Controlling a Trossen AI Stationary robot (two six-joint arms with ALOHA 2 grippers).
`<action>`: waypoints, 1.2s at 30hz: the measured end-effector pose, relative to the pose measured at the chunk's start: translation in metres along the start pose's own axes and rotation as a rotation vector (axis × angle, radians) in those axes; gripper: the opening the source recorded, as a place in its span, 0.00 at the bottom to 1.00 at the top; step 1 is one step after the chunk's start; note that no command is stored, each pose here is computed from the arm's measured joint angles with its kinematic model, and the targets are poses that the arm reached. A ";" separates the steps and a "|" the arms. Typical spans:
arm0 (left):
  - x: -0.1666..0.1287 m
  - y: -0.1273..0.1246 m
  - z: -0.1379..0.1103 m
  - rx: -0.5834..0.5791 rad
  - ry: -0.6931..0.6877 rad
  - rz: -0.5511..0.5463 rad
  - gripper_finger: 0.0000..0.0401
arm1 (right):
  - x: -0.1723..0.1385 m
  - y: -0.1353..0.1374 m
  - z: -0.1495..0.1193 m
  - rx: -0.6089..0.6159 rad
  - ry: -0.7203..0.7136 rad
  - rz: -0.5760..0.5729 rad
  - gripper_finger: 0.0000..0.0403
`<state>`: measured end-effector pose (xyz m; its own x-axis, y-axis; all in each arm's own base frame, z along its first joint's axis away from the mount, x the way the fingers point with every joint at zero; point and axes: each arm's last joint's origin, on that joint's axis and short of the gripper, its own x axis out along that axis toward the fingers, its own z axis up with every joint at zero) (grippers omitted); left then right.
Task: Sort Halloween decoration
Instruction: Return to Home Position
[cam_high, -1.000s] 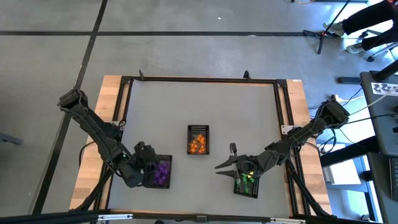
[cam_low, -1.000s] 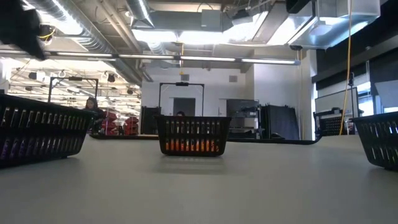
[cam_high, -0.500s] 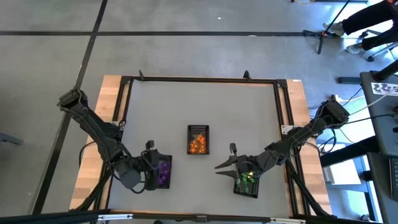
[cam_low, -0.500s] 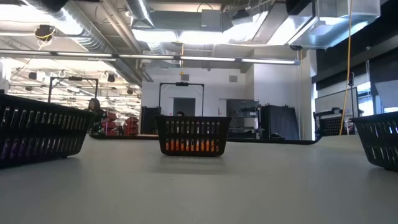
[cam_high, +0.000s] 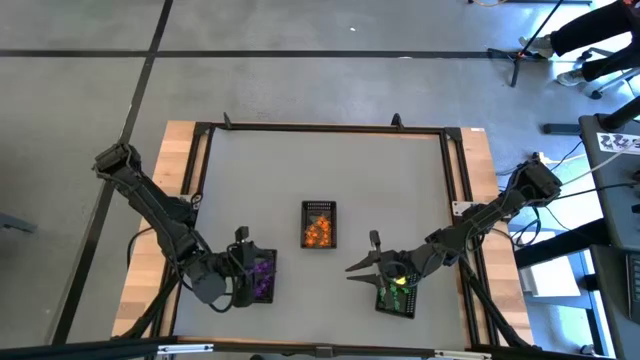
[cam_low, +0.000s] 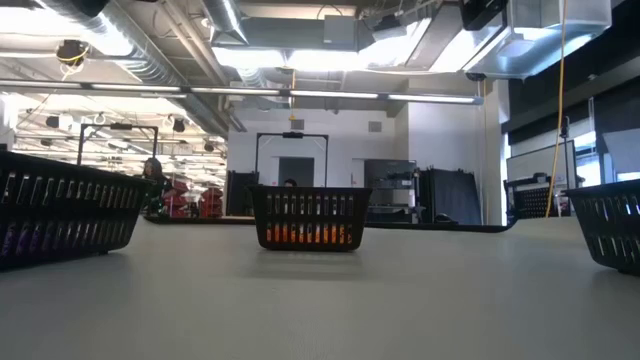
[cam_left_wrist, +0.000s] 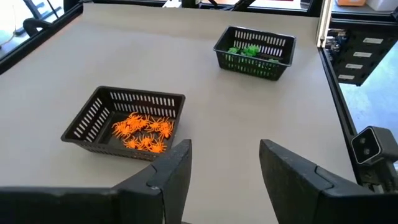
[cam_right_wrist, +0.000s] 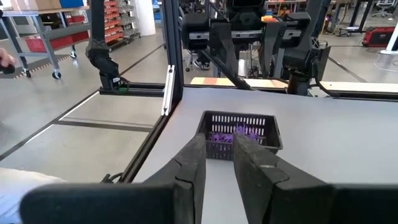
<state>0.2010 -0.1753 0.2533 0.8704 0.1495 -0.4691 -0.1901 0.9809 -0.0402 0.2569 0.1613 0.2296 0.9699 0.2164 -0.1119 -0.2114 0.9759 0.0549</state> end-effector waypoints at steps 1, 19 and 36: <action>0.000 0.000 0.000 0.000 0.000 0.000 0.45 | 0.000 0.000 0.000 -0.001 0.003 -0.001 0.20; -0.001 0.002 0.022 0.172 -0.070 -0.148 0.45 | 0.000 -0.001 -0.001 -0.054 0.011 -0.012 0.20; -0.004 0.057 0.074 0.225 -0.195 -0.399 0.45 | -0.019 -0.006 0.026 -0.003 -0.052 0.044 0.20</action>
<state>0.2207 -0.1112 0.3181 0.9280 -0.2438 -0.2817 0.2594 0.9656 0.0187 0.2430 0.1508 0.2575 0.9647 0.2569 -0.0573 -0.2539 0.9657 0.0552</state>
